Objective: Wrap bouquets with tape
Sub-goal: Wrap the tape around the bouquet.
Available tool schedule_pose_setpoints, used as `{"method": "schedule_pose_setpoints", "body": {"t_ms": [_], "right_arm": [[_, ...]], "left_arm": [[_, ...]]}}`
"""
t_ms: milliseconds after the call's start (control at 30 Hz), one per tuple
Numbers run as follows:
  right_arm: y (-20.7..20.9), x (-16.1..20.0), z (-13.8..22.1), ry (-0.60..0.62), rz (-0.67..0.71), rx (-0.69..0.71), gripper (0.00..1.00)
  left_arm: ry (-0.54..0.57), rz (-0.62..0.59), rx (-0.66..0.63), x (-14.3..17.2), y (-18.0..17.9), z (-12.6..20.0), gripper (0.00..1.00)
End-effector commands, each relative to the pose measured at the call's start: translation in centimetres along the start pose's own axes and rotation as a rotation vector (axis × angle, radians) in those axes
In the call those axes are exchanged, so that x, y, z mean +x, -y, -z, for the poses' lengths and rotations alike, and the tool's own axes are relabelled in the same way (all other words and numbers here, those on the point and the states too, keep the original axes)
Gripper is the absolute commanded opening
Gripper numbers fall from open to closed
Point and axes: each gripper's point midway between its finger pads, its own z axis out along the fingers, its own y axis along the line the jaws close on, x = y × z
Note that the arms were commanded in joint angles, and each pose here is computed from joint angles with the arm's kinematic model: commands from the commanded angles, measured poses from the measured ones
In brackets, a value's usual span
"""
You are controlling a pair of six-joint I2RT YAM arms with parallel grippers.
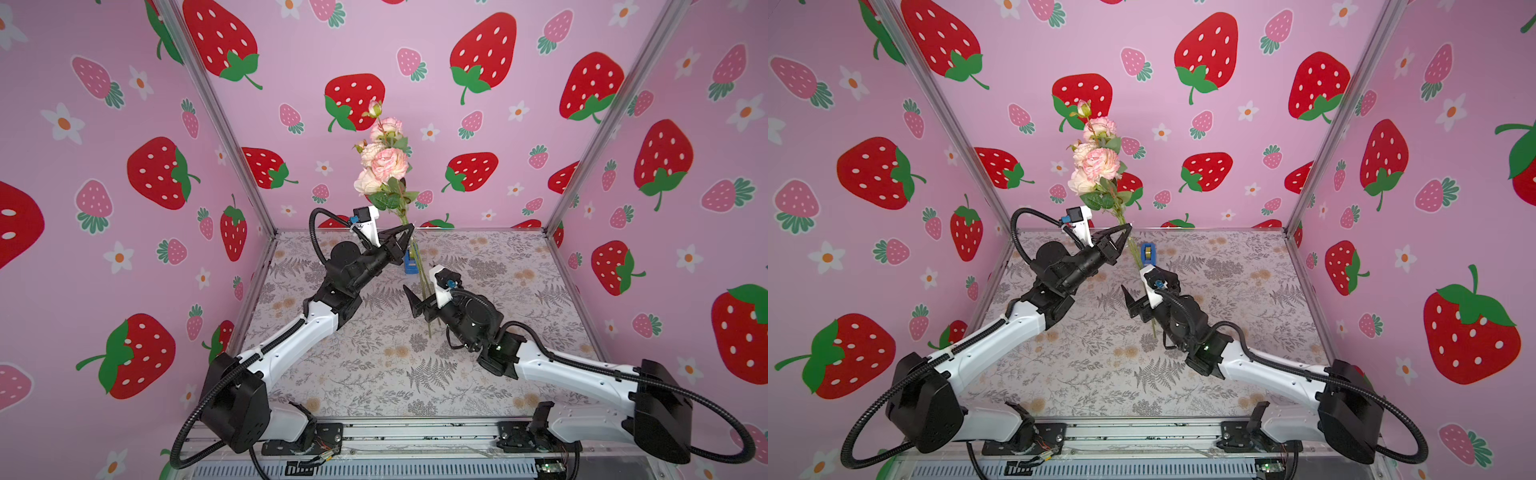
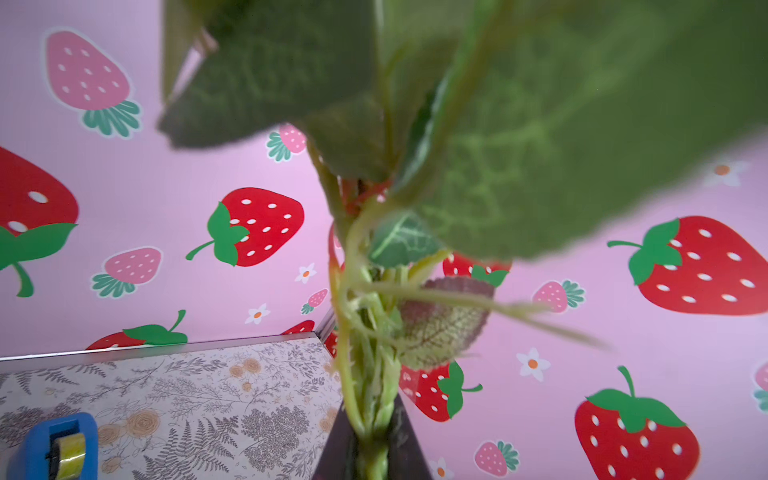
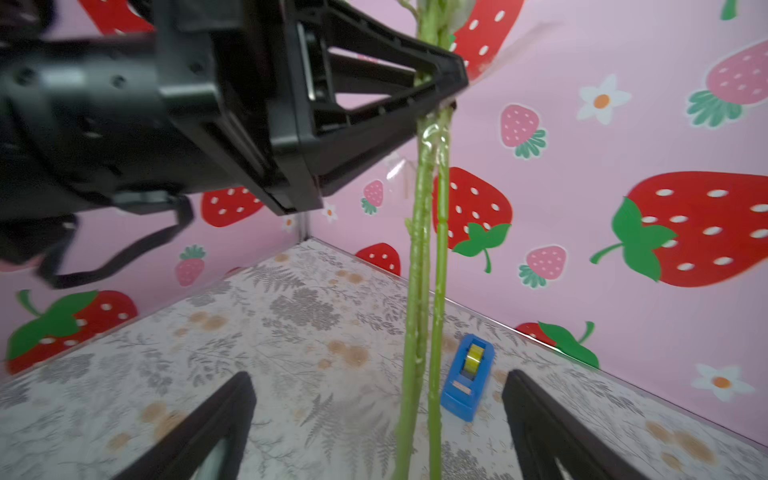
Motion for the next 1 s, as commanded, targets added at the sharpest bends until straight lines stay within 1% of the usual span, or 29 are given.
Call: {"method": "schedule_pose_setpoints", "body": {"t_ms": [0,133,167,233,333,367,433,500,533,567,600,667,700,800,967], "right_arm": [[-2.6,0.4,0.7,-0.006,-0.131,-0.242,0.97],[-2.0,0.8,0.4,-0.002,-0.232,-0.317,0.95],[-1.9,1.0,0.3,-0.005,-0.252,-0.333,0.92],[-2.2,1.1,0.2,0.003,-0.272,-0.366,0.85],[-3.6,0.9,0.6,0.031,-0.271,-0.465,0.68],[-4.1,0.6,0.8,0.044,-0.27,-0.502,0.6],[-4.4,0.3,0.9,0.059,-0.273,-0.521,0.39],[-4.1,0.2,0.7,0.065,-0.264,-0.497,0.11],[-3.9,0.3,0.5,0.061,-0.254,-0.477,0.0],[-3.4,0.3,0.2,0.057,-0.24,-0.444,0.0],[-3.0,0.6,0.0,0.051,-0.229,-0.409,0.0],[-2.4,0.7,-0.3,0.05,-0.195,-0.352,0.0],[-2.1,0.8,-0.4,0.05,-0.176,-0.321,0.0],[-2.0,0.8,-0.6,0.055,-0.114,-0.268,0.0],[-1.2,0.6,-0.9,0.07,-0.051,-0.148,0.0]], "left_arm": [[0.006,-0.145,0.304,-3.0,7.8,1.4,0.0],[-0.008,-0.178,0.393,-3.2,9.8,2.3,0.0],[-0.011,-0.179,0.405,-3.2,10.2,2.5,0.0],[-0.007,-0.184,0.425,-3.4,10.6,2.8,0.0],[0.002,-0.18,0.421,-3.4,10.6,3.0,0.0],[0.002,-0.18,0.414,-3.3,10.5,3.1,0.0],[0.004,-0.181,0.406,-3.2,10.3,3.1,0.0],[0.001,-0.179,0.39,-3.0,9.9,3.1,0.0],[0.001,-0.181,0.38,-2.9,9.8,3.1,0.0],[-0.001,-0.178,0.363,-2.8,9.5,3.0,0.0],[-0.006,-0.176,0.344,-2.6,9.1,3.0,0.03],[-0.013,-0.179,0.303,-2.2,8.4,2.8,0.2],[-0.019,-0.181,0.285,-2.0,8.1,2.8,0.25],[-0.02,-0.181,0.257,-1.7,7.7,2.8,0.34],[-0.012,-0.155,0.188,-1.7,6.7,2.6,0.34]]}}
